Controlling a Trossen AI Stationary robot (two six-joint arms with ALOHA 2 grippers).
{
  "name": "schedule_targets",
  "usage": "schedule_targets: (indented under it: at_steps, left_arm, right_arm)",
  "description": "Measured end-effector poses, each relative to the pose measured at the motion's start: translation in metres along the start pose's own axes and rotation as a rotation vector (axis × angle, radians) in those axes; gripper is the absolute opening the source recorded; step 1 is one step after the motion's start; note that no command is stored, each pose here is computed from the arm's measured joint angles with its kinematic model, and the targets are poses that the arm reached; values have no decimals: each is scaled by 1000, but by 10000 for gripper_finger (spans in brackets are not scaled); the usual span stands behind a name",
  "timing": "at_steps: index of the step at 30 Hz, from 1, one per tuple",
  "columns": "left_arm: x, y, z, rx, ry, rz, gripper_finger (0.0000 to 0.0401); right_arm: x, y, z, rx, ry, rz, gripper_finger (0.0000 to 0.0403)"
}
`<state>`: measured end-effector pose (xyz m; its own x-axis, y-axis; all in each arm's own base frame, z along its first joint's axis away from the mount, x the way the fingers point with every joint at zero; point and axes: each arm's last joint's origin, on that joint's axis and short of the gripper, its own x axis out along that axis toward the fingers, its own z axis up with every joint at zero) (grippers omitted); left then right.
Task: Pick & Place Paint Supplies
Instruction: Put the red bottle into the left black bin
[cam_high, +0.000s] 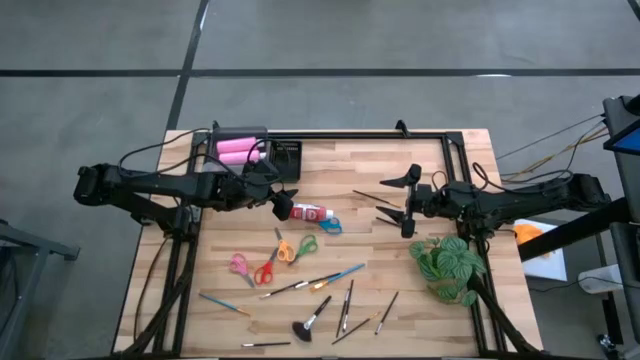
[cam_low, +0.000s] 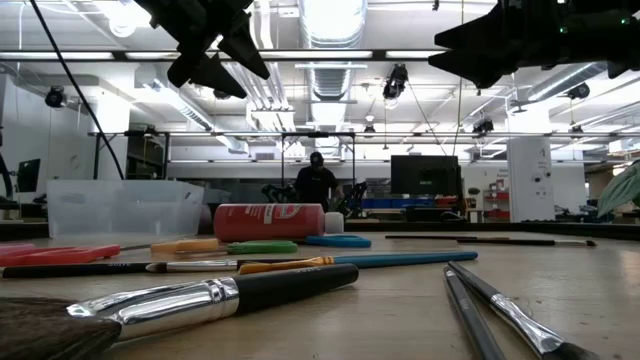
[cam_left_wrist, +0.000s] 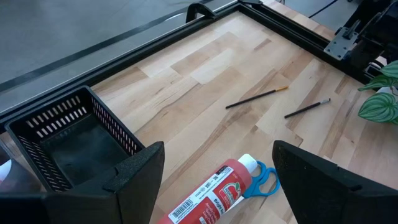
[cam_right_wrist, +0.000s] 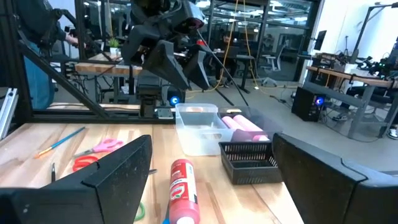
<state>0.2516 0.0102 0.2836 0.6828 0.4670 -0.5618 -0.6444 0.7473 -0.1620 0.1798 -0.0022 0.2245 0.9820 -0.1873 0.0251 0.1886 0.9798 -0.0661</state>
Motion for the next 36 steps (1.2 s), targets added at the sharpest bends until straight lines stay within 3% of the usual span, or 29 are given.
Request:
schedule_targets:
  at_steps: [22, 25, 29, 36]
  left_arm:
    - [0, 0, 0, 5, 3, -9, 302]
    - [0, -2, 0, 139, 31, -68, 302]
    - [1, -7, -4, 321, 108, -250, 302]
    - [14, -14, -14, 412, 202, -365, 302]
  right_arm:
    - [0, 0, 0, 0, 1, 0, 330]
    - [0, 0, 0, 0, 1, 0, 331]
    - [0, 0, 0, 0, 1, 0, 331]
    - [0, 0, 0, 0, 1, 0, 331]
